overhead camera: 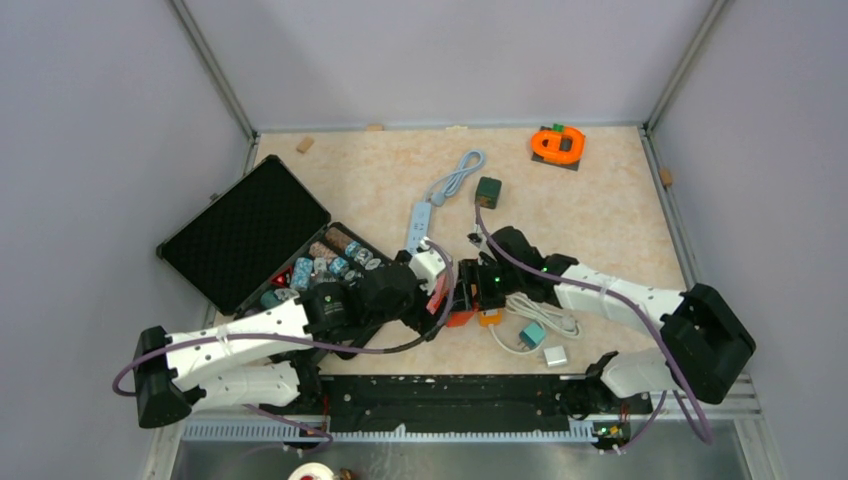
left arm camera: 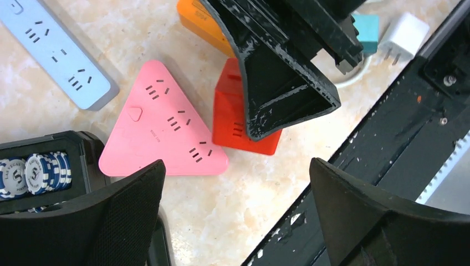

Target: Insert the plug

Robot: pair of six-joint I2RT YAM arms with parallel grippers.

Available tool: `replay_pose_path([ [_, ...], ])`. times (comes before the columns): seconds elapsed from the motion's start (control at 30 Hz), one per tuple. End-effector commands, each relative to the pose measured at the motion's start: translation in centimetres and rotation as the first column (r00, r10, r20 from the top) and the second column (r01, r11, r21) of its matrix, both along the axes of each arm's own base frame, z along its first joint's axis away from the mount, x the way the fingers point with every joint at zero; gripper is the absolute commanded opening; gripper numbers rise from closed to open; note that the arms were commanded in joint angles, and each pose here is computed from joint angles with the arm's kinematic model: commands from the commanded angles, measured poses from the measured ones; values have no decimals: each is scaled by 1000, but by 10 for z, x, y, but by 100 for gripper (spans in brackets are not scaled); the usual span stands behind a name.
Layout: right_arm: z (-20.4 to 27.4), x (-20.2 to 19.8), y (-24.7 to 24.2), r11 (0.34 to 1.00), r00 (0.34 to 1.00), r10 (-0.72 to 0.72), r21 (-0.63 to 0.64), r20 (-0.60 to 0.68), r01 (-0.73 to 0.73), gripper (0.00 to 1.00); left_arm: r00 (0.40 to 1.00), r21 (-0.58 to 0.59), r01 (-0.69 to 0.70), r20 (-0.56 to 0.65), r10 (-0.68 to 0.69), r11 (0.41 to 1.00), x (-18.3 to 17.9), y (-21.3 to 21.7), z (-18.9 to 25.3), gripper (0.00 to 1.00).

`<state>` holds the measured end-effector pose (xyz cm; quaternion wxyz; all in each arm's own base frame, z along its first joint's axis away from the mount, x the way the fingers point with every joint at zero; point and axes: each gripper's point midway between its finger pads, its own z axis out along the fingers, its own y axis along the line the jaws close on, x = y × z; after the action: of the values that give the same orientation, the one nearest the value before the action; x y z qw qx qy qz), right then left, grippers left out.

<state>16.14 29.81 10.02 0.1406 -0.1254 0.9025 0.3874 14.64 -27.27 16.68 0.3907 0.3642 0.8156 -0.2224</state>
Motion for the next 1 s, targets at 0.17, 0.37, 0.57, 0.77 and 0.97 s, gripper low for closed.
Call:
replay_pose_path([
  [0.17, -41, 24, -26, 972, 995, -49, -223, 91, 68, 0, 941, -211, -319, -187, 282, 924, 36, 10, 12, 99],
  [0.37, -50, 38, -43, 937, 984, -90, -323, 156, 137, 0, 823, -266, -487, -459, 335, 832, 48, 37, -24, 99],
  [0.57, -55, 51, -79, 846, 961, -150, -473, 234, 247, 0, 743, -291, -582, -569, 351, 759, 48, 53, -49, 99],
  [0.77, -45, 53, -83, 838, 954, -158, -476, 256, 266, 29, 732, -372, -583, -627, 267, 723, 48, 45, -54, 98],
  [0.97, -11, 55, -73, 880, 942, -166, -387, 292, 275, 76, 715, -384, -609, -644, 272, 694, 55, 42, -61, 95],
])
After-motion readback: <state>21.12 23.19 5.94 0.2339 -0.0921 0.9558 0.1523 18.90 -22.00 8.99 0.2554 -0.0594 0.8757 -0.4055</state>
